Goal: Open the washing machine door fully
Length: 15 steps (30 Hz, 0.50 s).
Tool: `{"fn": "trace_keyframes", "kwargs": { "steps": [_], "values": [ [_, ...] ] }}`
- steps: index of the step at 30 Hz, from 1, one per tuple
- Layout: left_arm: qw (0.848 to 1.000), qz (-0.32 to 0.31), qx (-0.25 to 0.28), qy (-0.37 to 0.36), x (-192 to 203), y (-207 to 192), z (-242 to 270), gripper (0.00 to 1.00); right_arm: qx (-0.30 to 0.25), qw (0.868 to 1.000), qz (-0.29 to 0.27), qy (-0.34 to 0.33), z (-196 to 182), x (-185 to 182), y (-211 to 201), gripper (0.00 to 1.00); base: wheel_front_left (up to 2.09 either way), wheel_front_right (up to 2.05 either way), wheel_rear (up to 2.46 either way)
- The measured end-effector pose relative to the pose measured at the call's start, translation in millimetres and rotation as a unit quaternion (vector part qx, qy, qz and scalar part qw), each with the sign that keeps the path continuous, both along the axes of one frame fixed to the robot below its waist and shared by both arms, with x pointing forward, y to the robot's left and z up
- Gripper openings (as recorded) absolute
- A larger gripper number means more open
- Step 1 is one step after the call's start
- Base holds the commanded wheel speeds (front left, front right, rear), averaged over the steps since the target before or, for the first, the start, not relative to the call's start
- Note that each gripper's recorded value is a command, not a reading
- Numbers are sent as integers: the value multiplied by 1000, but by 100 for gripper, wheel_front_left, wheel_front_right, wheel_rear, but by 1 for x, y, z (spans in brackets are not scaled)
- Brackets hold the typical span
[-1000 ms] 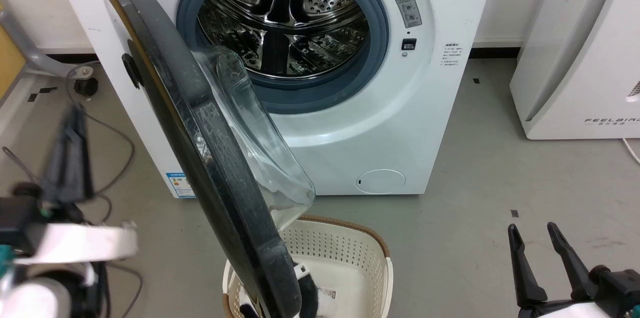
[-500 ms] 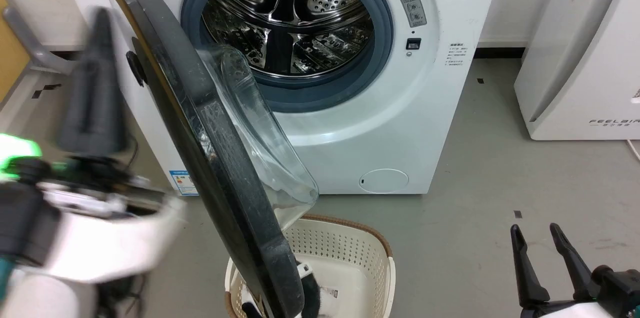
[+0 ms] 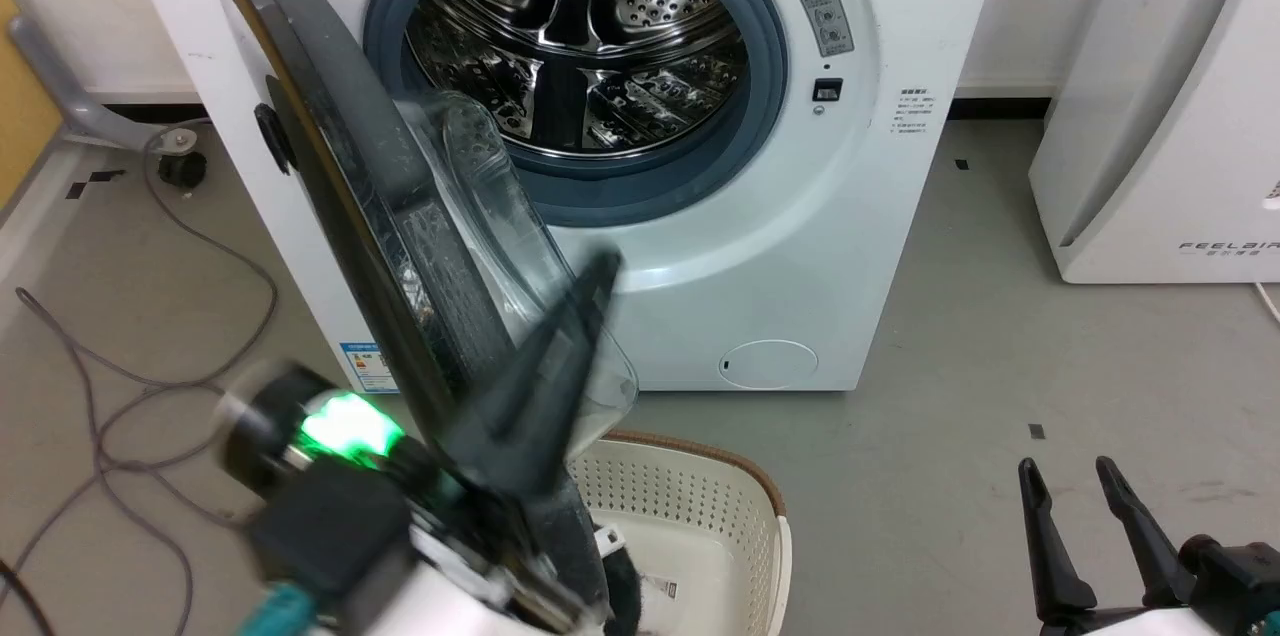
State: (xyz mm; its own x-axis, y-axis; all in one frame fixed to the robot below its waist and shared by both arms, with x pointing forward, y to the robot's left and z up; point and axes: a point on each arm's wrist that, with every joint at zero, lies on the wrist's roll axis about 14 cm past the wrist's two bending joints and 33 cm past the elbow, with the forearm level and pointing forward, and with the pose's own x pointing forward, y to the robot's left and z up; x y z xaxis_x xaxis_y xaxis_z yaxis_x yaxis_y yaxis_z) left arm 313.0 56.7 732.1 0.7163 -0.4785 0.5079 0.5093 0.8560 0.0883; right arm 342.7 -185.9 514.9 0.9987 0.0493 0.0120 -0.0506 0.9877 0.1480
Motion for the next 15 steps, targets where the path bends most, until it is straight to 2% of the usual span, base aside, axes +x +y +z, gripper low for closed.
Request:
{"fn": "trace_keyframes", "kwargs": {
  "steps": [5,10,15],
  "values": [
    [994,-32,5,108,-4,-19,-55,0,1,1000,2,7,-4,-1,1,100,0,0,0],
    [978,-58,26,200,-14,-36,-108,0,3,1000,5,15,-10,-1,3,100,0,0,0],
    [959,-51,52,273,-22,-40,-154,0,4,1000,8,20,-13,-2,6,100,0,0,0]
  ]
}}
